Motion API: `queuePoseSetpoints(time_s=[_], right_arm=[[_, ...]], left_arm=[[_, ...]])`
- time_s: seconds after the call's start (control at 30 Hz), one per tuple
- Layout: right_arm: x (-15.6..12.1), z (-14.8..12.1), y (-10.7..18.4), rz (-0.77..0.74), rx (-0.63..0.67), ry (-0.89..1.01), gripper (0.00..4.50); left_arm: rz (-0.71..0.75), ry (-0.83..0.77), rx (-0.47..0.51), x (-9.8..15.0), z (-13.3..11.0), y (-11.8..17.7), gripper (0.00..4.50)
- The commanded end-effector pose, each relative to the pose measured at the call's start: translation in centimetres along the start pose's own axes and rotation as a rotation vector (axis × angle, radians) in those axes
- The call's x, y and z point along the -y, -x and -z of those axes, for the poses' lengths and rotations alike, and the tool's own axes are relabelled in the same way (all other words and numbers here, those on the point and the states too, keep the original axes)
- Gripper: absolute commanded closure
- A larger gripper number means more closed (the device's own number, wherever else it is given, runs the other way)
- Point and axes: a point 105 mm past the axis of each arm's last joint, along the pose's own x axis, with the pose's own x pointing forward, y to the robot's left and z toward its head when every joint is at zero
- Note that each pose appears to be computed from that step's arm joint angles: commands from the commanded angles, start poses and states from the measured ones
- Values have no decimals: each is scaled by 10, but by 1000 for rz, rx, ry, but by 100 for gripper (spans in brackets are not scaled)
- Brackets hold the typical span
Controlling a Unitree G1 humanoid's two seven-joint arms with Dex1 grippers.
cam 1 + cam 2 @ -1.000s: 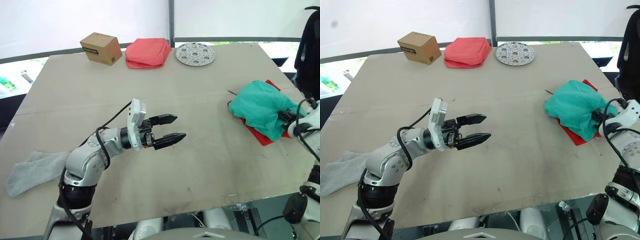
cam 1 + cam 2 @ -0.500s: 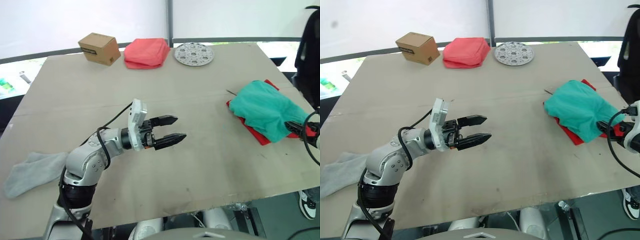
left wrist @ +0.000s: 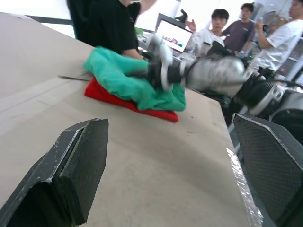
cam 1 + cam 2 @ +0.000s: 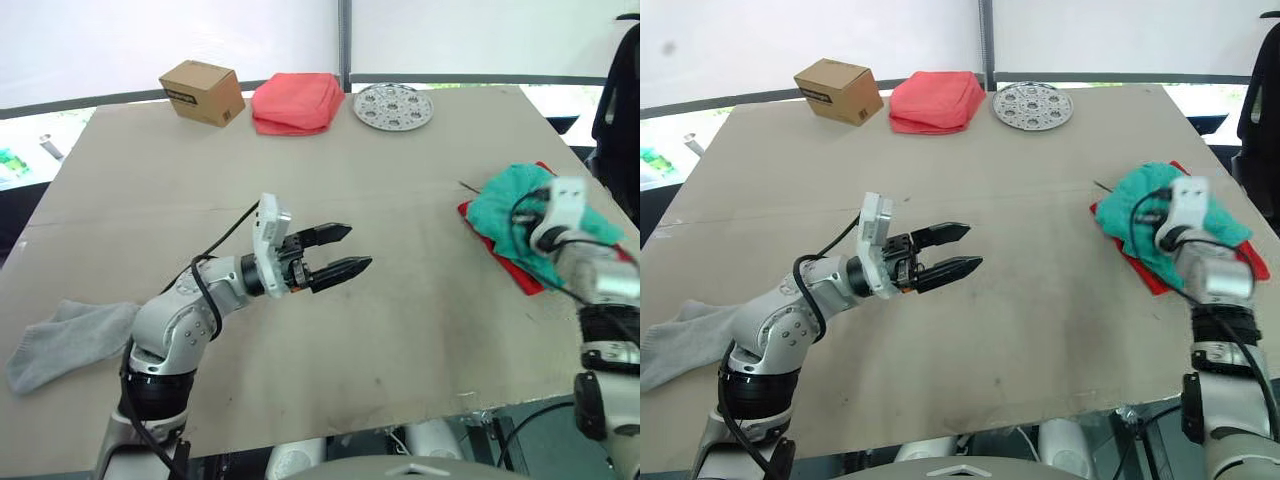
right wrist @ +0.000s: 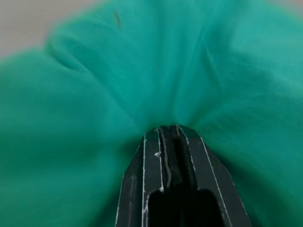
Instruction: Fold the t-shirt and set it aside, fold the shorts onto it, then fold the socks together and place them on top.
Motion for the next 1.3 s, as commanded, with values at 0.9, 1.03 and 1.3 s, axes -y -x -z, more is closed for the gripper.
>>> queuePoseSetpoints(time_s=[0.9, 1.03, 1.3], right_arm=[[-221, -81, 193, -1393, 473, 386, 6], [-221, -75, 198, -1472, 459, 370, 6], [-215, -67, 192, -1439, 452, 405, 6]], left_arm=[[-1199, -220, -286, -13, 7, 246, 0], [-1243, -231, -406, -6, 23, 265, 0], [-1210, -175, -560, -27, 73, 270, 0]])
